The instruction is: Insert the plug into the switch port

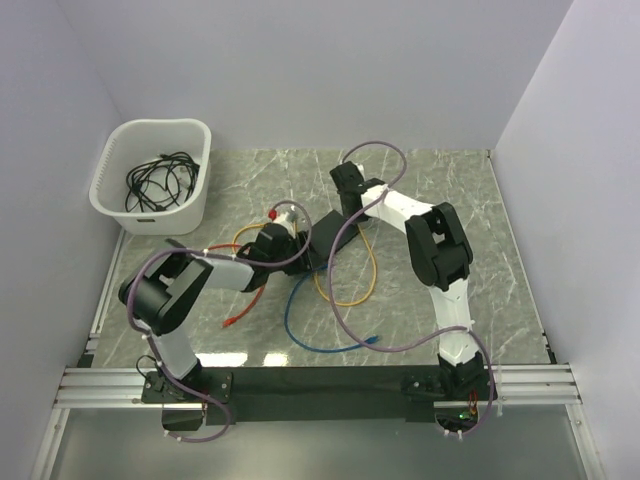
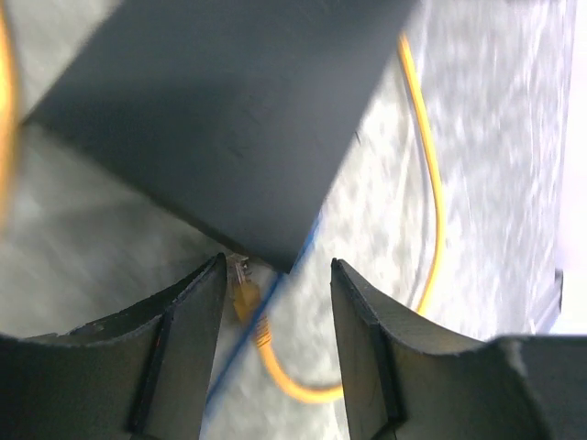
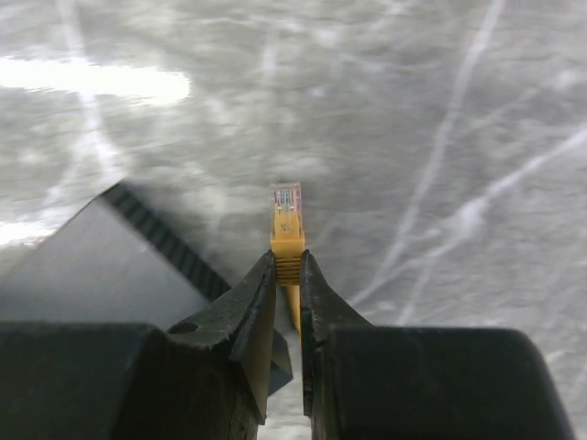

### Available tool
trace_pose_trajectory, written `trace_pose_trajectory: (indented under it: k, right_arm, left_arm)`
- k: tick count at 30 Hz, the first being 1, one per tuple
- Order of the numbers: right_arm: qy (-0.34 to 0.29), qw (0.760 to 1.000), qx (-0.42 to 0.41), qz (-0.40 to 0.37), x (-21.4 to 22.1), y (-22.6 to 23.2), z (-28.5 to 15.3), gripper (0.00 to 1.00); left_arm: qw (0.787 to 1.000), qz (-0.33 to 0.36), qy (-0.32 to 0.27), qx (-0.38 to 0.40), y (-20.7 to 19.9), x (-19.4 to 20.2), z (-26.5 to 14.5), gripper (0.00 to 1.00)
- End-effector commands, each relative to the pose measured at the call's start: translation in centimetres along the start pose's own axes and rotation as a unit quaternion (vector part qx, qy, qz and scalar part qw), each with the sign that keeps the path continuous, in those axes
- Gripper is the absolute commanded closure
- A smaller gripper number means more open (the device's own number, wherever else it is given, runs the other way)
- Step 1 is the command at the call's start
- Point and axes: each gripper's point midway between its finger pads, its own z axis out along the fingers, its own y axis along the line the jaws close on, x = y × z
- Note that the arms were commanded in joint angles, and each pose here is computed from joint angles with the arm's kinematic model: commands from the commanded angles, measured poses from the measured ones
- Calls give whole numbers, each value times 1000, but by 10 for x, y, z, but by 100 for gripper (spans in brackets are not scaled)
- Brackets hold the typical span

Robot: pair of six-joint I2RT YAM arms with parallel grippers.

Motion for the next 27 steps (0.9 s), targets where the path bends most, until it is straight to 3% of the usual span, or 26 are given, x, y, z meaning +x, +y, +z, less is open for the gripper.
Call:
trace_pose_trajectory:
  k: [1,10,16,27]
  right_arm:
    - [21,998,-52,-3,25,41,-6,100]
    - [-26,998,27,54,2,-33,-34,100]
    - [-36,995,45,82,10,-53,-61,100]
    - [-16,997,15,80,47,-44,-70,100]
  left_arm:
    - [1000,-8,7,21,-18,11,-12,45]
    - [997,34,-48,-57,-12,-25,-41,44]
    - [995,47,-74,-37,-25,-34,-61,45]
    - [994,96,-4,-53,-1,32,-44,43]
